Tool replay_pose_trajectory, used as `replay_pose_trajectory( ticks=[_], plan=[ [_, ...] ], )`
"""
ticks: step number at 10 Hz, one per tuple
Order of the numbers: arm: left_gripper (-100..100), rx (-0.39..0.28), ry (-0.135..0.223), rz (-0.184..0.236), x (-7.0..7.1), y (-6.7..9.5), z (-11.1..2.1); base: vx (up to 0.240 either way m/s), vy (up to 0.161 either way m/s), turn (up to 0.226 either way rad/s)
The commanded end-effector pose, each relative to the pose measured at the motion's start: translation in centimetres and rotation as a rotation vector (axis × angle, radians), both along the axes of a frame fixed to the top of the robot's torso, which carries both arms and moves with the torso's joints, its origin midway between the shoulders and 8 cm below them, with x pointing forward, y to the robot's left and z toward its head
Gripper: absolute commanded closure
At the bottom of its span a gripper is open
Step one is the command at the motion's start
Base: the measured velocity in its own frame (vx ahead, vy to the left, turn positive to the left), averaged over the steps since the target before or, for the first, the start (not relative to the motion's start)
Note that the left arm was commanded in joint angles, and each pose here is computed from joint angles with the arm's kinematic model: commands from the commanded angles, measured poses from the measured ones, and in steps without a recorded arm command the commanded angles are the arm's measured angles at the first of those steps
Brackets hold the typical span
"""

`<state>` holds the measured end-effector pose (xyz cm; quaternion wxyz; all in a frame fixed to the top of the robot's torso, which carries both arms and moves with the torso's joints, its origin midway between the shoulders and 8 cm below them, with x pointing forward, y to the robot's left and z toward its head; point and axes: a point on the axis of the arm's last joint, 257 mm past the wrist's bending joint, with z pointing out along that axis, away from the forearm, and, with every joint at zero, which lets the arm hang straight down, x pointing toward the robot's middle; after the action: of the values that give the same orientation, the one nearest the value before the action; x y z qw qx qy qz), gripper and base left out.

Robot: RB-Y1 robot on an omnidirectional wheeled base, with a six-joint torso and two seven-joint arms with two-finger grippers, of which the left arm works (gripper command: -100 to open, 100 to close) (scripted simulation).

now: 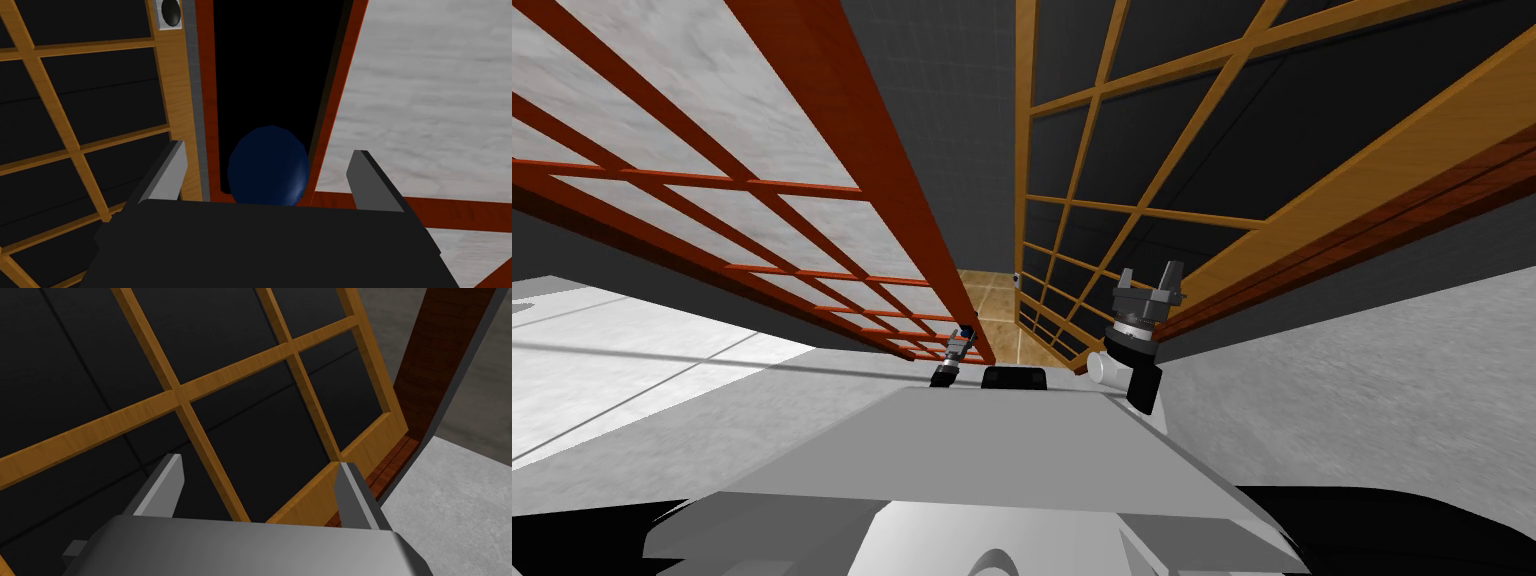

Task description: Push the door open

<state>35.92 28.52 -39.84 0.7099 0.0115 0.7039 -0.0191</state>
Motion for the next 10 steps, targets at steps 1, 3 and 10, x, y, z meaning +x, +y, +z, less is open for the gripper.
replay_pose_trajectory(
  ticks=[1,3,10],
  plan=[
    [-100,0.0,0.0,0.0,0.0,0.0,0.0,0.031,0.011,-0.005],
    [100,0.0,0.0,0.0,0.0,0.0,0.0,-0.011,-0.005,-0.001],
    [100,-0.089,-0.011,0.025,0.38,0.74,0.35,0.003,0.005,-0.025]
  ],
)
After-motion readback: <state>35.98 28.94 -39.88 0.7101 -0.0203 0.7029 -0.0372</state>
